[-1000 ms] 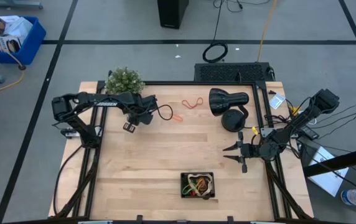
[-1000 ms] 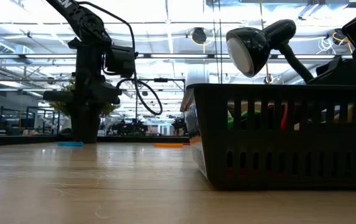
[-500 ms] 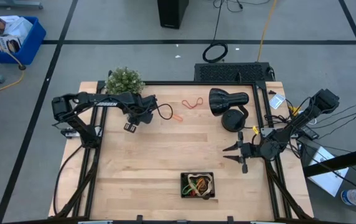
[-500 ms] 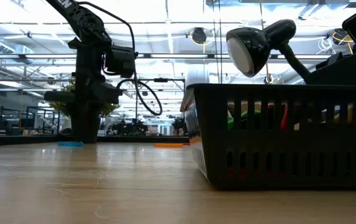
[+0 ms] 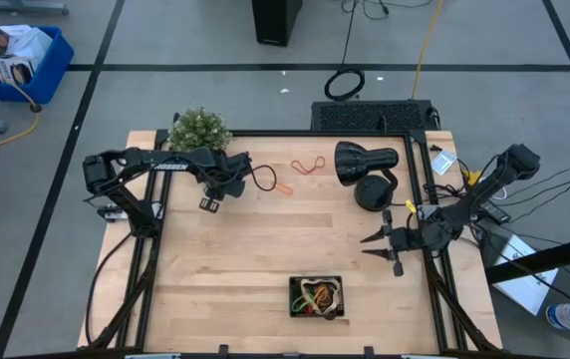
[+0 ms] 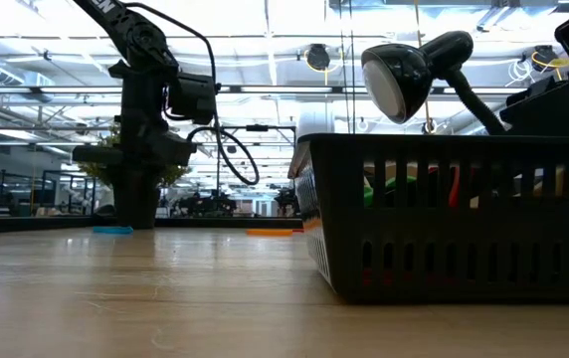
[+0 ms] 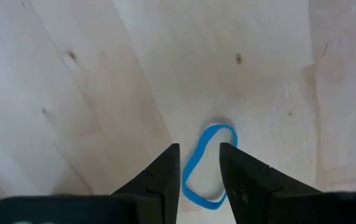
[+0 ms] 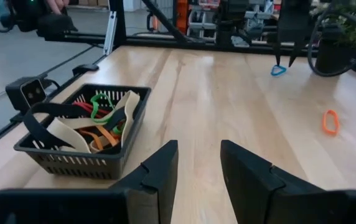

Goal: Pick and place rubber bands into bin
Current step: Put the blue rubber band into the black bin

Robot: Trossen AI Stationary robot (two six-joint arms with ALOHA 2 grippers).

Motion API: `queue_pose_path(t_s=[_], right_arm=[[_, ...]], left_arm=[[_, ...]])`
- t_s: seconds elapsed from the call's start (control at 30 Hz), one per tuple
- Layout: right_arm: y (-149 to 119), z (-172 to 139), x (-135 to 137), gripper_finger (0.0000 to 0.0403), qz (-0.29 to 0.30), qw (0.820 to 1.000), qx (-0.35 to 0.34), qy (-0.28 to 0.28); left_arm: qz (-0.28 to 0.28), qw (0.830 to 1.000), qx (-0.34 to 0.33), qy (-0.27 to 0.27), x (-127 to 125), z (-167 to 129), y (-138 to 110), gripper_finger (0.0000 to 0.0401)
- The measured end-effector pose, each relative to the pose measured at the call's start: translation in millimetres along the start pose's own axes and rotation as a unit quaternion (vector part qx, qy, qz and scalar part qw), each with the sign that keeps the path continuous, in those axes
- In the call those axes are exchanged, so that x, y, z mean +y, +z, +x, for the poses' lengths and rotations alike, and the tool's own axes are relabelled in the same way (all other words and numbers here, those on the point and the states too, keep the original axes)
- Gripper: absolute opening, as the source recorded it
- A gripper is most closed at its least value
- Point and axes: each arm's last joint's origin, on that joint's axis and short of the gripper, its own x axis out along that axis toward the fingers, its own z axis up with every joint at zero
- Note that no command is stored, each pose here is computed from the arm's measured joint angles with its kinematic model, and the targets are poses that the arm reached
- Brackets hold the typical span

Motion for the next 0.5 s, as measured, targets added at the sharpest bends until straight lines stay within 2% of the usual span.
queue_pose_path(t_s=[0.5], right_arm=[[4, -19, -10, 0.0116, -0.003, 1.0, -0.021, 0.018]], left_arm=[[0.021, 1.0, 0.005, 0.002, -2, 4, -1, 0.012]])
